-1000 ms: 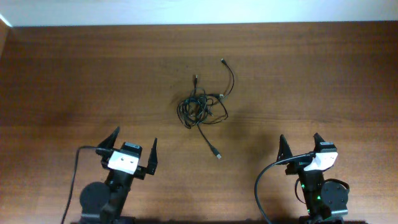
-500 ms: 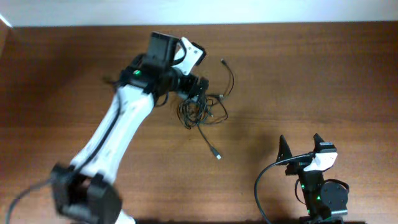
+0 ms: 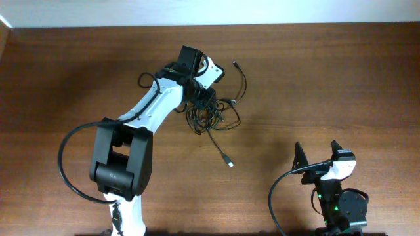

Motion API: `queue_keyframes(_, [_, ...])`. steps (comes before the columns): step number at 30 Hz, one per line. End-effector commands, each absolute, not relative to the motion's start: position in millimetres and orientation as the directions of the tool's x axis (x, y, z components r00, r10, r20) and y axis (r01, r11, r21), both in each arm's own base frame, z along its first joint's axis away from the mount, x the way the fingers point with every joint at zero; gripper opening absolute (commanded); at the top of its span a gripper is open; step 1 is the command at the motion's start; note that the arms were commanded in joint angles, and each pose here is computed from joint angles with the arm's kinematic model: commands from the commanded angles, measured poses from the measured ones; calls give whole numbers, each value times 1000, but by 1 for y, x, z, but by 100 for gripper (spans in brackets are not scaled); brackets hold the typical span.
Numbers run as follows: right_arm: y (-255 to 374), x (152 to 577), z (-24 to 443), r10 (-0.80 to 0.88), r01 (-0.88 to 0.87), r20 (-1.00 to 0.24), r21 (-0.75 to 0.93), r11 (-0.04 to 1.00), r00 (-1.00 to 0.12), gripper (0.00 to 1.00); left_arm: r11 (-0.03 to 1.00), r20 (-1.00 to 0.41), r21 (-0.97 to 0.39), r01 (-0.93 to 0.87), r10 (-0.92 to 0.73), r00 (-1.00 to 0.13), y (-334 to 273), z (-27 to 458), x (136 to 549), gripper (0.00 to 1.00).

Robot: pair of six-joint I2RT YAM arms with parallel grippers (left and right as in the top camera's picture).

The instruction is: Untangle cables

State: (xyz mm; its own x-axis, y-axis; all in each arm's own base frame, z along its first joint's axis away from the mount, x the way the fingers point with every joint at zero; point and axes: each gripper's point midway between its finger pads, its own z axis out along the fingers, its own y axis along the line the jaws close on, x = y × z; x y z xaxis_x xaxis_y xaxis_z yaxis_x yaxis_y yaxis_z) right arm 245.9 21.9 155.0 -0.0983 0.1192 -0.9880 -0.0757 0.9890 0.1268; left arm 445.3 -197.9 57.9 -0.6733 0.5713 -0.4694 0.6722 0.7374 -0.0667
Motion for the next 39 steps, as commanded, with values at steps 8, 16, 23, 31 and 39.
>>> queue_keyframes(8, [19, 246, 152, 120, -59, -987, 127, 990, -104, 99, 905, -575, -147, 400, 251, -779, -182, 216, 438, 0])
queue_keyframes(16, [19, 246, 154, 121, -61, -988, 127, 990, -96, 99, 928, -530, -204, 313, 164, -832, -175, 228, 417, 0])
queue_keyframes(23, [47, 242, 155, 128, -223, -985, 152, 963, -117, 99, 924, -529, -213, 318, 165, -832, -177, 228, 416, 0])
queue_keyframes(31, [89, 238, 212, 150, -418, -942, 271, 867, -300, 99, 924, -528, -213, 318, 165, -833, -177, 228, 416, 0])
queue_keyframes(39, [128, 267, 276, 99, -467, -767, 482, 742, -634, 99, 938, -478, -312, 153, -15, -878, -177, 228, 416, 0])
